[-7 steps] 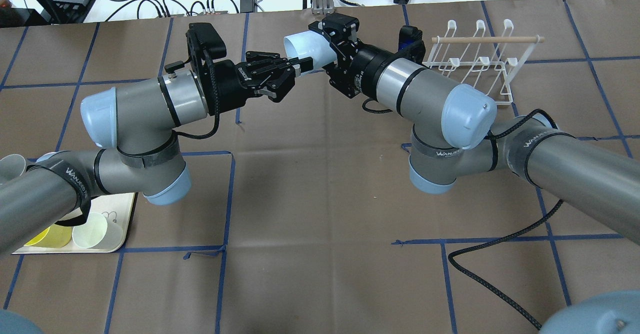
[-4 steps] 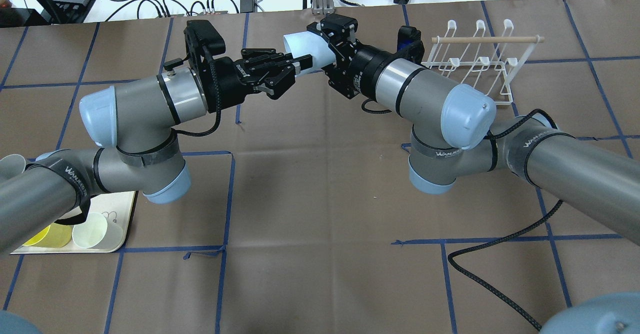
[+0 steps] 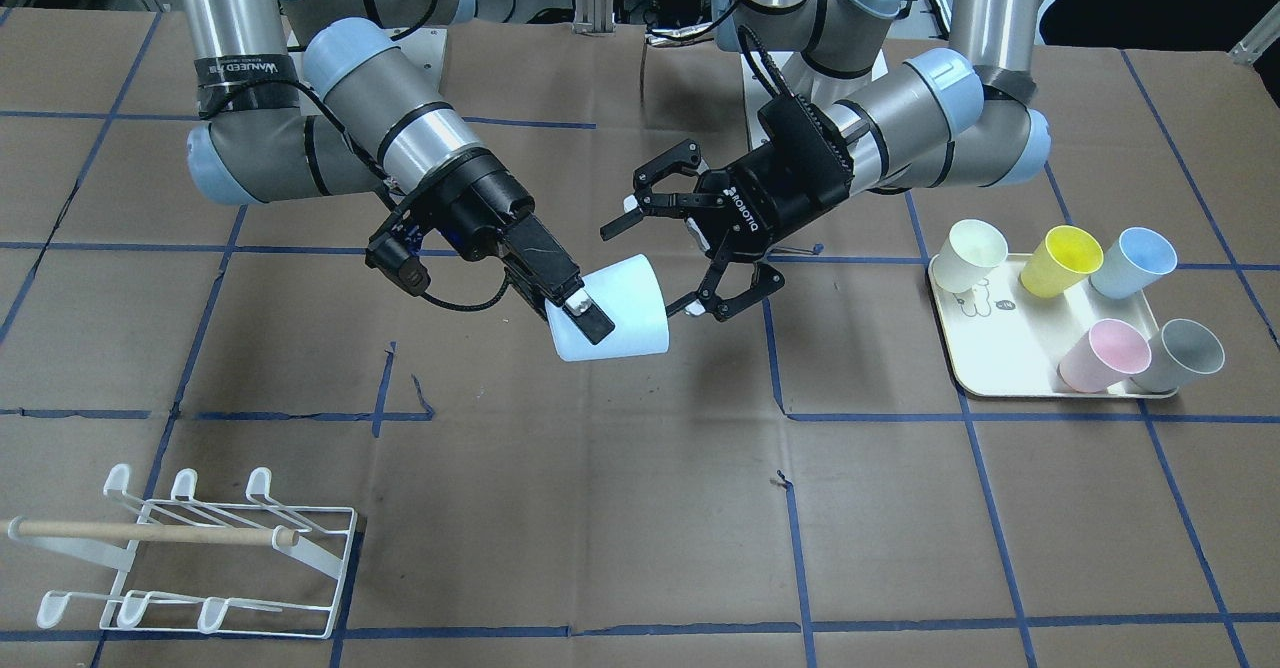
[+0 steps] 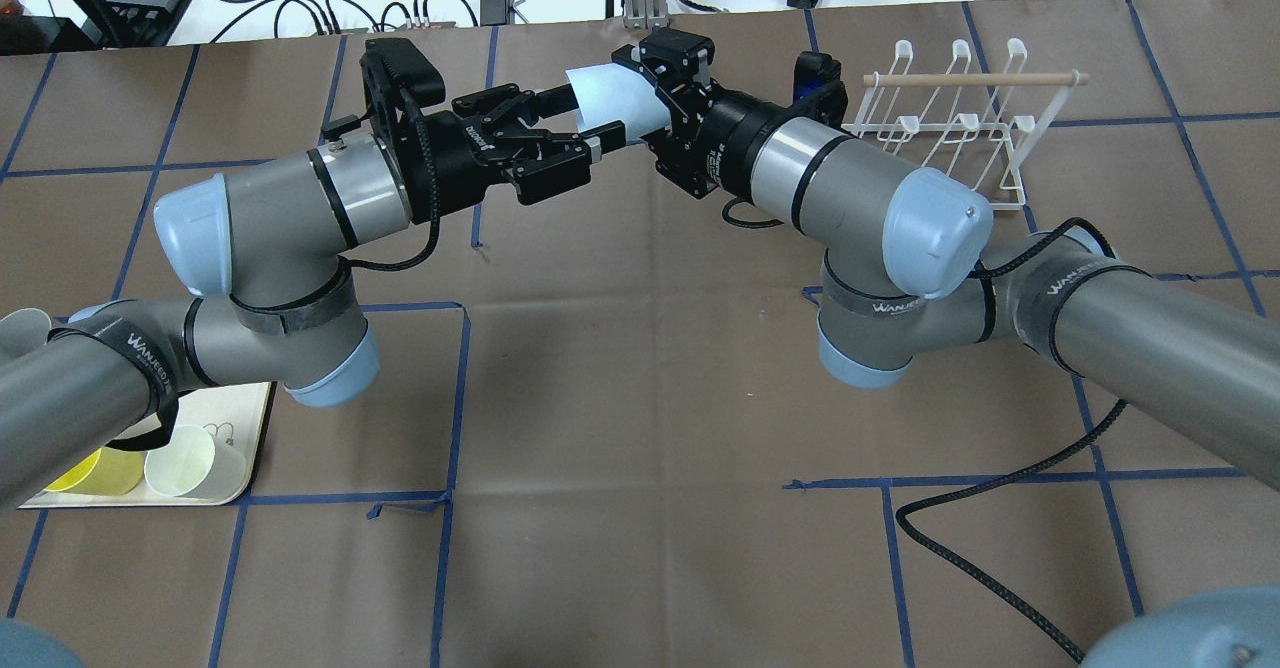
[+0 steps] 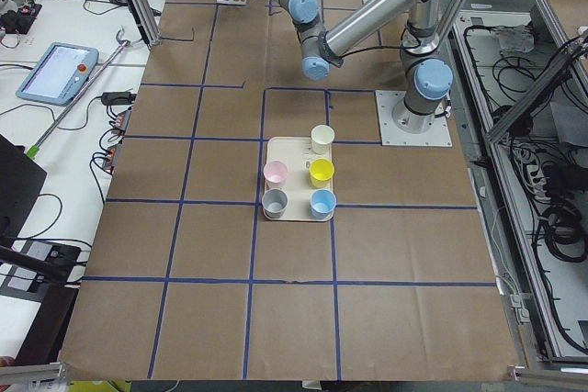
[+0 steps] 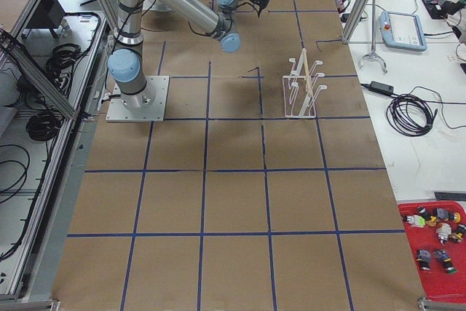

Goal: Transfer IKEA cup to right arm and place on rack

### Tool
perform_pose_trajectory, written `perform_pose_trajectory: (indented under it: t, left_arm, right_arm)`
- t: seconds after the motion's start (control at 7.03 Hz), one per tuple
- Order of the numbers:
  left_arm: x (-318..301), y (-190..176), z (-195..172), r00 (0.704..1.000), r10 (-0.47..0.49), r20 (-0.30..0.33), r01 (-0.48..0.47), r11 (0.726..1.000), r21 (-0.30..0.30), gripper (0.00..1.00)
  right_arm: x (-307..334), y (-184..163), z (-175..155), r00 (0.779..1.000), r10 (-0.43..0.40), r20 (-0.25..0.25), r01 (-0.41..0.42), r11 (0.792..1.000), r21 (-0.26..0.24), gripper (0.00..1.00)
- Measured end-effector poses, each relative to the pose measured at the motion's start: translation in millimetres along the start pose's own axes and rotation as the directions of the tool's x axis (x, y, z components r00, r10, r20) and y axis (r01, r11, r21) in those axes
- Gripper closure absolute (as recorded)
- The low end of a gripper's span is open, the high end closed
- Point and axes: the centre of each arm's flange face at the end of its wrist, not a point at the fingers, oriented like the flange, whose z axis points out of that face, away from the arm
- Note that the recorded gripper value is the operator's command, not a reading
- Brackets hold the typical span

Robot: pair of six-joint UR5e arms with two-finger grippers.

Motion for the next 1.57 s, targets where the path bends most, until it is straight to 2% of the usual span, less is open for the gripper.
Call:
perform_pose_trajectory:
  t: [0.28,0.57,0.71,0.85,1.0,1.14,1.28,1.42,1.57]
  left_arm:
    - [-11.4,1.0,-28.3,0.999,-0.033,-0.008,0.033,0.999,0.030,0.08]
    - [-34.8,0.8,-74.5,0.998,-0.045,-0.040,0.049,0.995,0.088,0.08]
    - [-43.5,-1.6,-89.1,0.997,-0.064,-0.041,0.068,0.992,0.105,0.06]
    - [-51.2,-3.4,-95.2,0.995,-0.096,-0.010,0.096,0.989,0.112,0.05]
    - [-62.7,-2.7,-96.7,0.989,-0.130,0.075,0.121,0.986,0.116,0.04]
    - [-78.3,1.4,-96.5,0.966,-0.164,0.202,0.142,0.983,0.119,0.04]
    - [-90.4,6.1,-94.5,0.931,-0.199,0.306,0.172,0.979,0.113,0.04]
    - [-97.4,7.8,-86.5,0.889,-0.234,0.394,0.215,0.972,0.093,0.04]
    - [-99.6,2.6,-71.9,0.840,-0.257,0.478,0.263,0.963,0.055,0.03]
  right_arm:
    - [-1.1,-0.1,0.0,1.000,0.000,0.000,0.000,1.000,-0.005,0.63]
    - [-9.1,-13.8,-2.2,1.000,-0.005,0.016,0.005,1.000,0.016,0.63]
    - [-18.5,-37.6,-7.6,0.999,-0.013,0.037,0.011,0.998,0.056,0.63]
    - [-28.6,-69.2,-18.5,0.997,-0.050,0.056,0.044,0.993,0.113,0.66]
    - [-35.8,-99.6,-32.1,0.989,-0.133,0.058,0.121,0.977,0.174,0.72]
    - [-40.0,-125.5,-45.6,0.964,-0.263,0.033,0.249,0.941,0.231,0.82]
    - [-40.9,-145.0,-56.2,0.914,-0.405,-0.015,0.394,0.878,0.272,0.83]
    - [-40.4,-161.2,-65.0,0.821,-0.565,-0.088,0.563,0.773,0.292,0.83]
    - [-38.2,-177.3,-72.5,0.664,-0.722,-0.197,0.742,0.604,0.290,0.83]
